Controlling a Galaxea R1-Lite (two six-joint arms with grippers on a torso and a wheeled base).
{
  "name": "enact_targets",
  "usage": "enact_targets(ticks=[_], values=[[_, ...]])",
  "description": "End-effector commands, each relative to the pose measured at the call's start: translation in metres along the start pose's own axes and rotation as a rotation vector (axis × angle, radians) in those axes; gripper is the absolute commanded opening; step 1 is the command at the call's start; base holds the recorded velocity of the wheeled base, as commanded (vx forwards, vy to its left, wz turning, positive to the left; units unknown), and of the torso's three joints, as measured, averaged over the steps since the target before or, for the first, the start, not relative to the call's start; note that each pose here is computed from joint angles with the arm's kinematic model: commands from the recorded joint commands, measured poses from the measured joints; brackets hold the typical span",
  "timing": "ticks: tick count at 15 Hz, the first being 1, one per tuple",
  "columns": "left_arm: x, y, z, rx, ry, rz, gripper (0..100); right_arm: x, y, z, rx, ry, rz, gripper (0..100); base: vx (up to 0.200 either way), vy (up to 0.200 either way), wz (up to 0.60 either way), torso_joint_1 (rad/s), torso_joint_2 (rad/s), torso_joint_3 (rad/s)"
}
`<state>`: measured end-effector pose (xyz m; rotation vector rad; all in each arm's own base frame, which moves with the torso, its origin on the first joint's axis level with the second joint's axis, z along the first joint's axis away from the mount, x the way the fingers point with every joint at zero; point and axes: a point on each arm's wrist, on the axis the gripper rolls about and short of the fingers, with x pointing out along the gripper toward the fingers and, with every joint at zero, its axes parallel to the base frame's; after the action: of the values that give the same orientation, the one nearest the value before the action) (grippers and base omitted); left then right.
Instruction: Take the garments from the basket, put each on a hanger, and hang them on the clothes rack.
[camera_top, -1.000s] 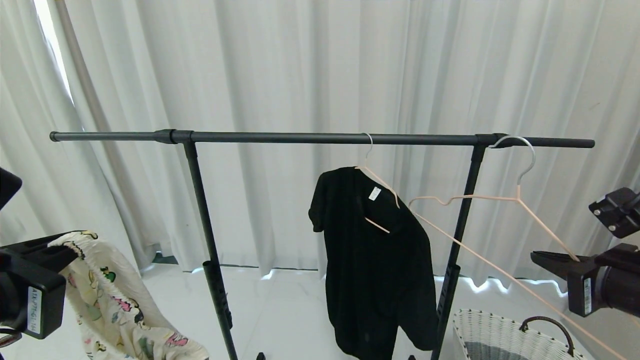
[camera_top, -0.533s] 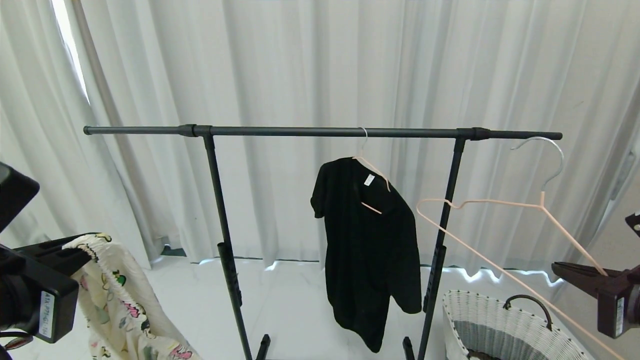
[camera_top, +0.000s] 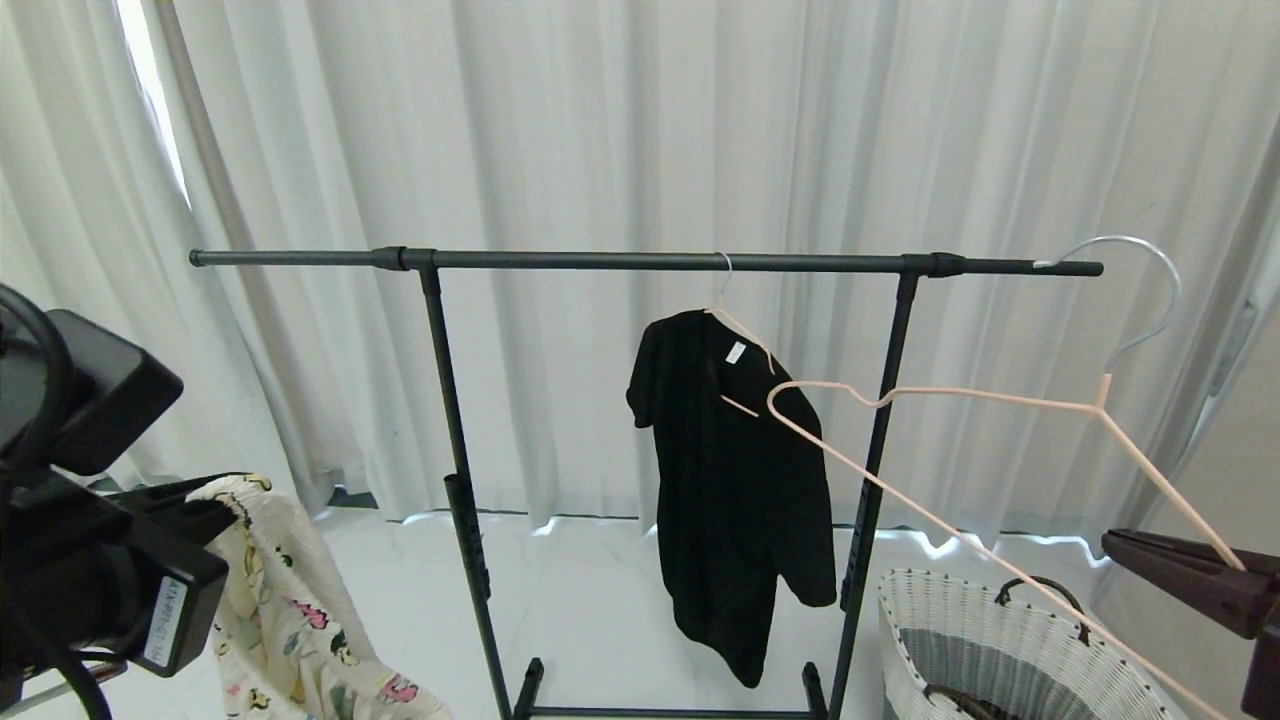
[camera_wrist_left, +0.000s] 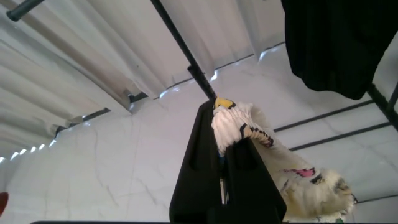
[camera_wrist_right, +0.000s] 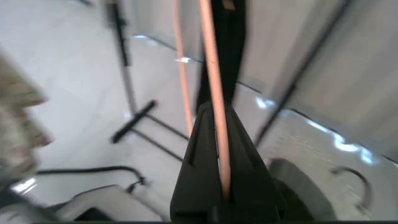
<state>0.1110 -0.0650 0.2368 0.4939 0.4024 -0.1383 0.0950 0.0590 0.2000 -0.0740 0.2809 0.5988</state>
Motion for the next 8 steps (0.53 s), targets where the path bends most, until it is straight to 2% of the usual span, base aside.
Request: enact_targets(ticks=[1,3,4,7,8], values=[[0.037,-0.012,0.029,-0.039,0.068,0.005,0,-0.003,0.019,-0.001,0.011,0.003,0.209,0,0.000,0.000,0.00,0.000,0.00,0.000],[0.058,-0.020,0.052,-0.126,0.076,0.015,0,-0.004,0.032,-0.003,0.047,0.027,0.329,0,0.000,0.000,0.00,0.000,0.00,0.000],[0.069,-0.026,0.068,-0.197,0.064,0.009,0,-0.004,0.041,-0.004,0.065,0.052,0.398,0,0.000,0.000,0.00,0.000,0.00,0.000],[0.088,-0.034,0.089,-0.303,0.055,0.009,0,0.006,0.053,-0.006,0.074,0.109,0.460,0,0.000,0.000,0.00,0.000,0.00,0.000],[0.089,-0.036,0.091,-0.313,0.054,0.005,0,0.012,0.056,-0.004,0.073,0.104,0.467,0,0.000,0.000,0.00,0.000,0.00,0.000]])
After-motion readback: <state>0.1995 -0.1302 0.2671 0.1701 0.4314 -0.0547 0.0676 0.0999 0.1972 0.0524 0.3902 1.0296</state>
